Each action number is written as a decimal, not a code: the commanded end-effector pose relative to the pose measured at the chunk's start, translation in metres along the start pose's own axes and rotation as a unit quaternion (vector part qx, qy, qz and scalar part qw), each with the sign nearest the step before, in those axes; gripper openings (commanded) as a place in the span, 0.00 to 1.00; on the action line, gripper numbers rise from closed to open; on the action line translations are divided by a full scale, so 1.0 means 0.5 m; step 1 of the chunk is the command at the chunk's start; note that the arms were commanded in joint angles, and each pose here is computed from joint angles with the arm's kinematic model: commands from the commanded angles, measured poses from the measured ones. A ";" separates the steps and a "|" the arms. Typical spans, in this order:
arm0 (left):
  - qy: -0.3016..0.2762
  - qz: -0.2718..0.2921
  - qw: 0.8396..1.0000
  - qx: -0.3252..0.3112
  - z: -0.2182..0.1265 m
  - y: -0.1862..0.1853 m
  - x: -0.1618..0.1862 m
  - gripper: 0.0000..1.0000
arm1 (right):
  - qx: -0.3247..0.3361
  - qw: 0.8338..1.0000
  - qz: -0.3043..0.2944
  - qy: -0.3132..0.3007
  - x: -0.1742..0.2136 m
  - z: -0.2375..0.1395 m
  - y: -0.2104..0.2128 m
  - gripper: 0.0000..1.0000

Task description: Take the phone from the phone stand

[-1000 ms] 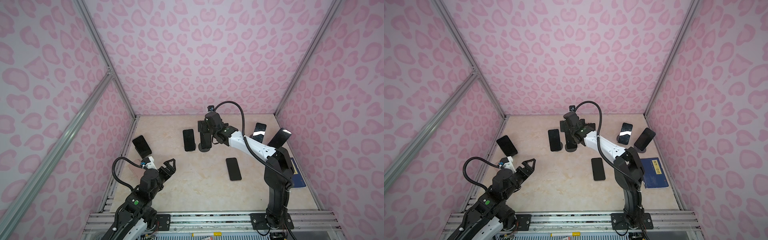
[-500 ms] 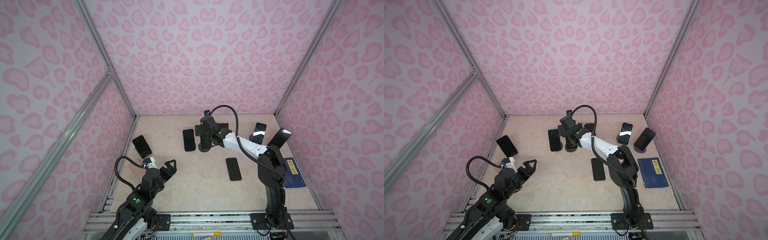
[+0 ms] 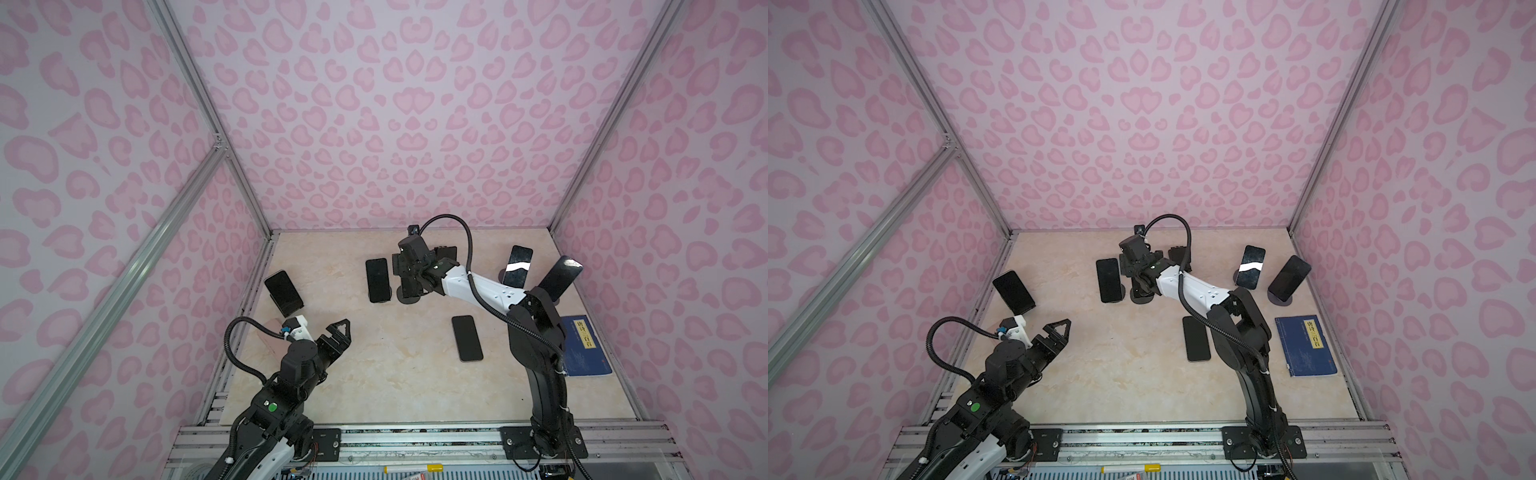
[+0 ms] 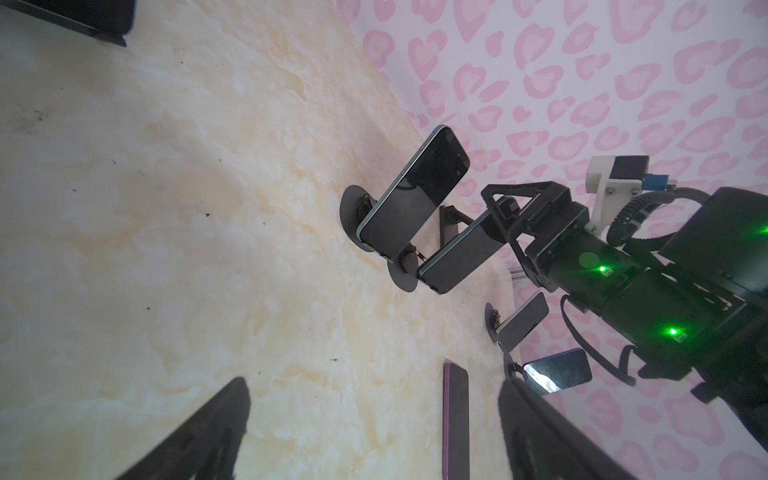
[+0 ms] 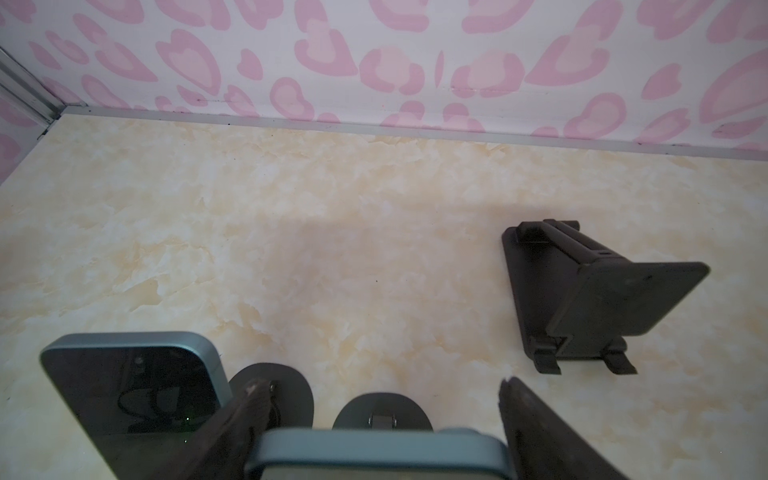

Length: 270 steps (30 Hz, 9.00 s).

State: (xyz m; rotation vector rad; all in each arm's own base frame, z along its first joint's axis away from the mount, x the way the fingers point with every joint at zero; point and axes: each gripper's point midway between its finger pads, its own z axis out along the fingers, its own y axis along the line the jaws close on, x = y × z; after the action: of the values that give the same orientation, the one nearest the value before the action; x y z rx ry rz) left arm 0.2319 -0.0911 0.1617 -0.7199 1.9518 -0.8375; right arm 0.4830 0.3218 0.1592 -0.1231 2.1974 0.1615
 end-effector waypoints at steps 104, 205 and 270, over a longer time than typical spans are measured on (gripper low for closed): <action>0.180 0.022 0.980 0.085 0.052 -0.130 0.181 0.99 | -0.014 0.982 0.006 0.189 0.348 -0.220 -0.092 0.68; -0.205 0.095 0.974 0.021 -0.125 -0.140 -0.170 1.00 | 0.024 0.997 0.019 -0.067 0.145 -0.354 -0.219 0.98; -0.120 0.009 0.992 0.027 -0.034 0.011 -0.031 0.97 | 0.005 0.999 -0.016 0.044 0.120 -0.050 -0.008 0.98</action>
State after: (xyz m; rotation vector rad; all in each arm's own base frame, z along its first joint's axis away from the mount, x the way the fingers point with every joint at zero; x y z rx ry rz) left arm 0.2236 -0.0697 0.1662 -0.7515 1.7200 -0.7363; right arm 0.4290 0.3182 0.1376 -0.1692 2.2505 0.1878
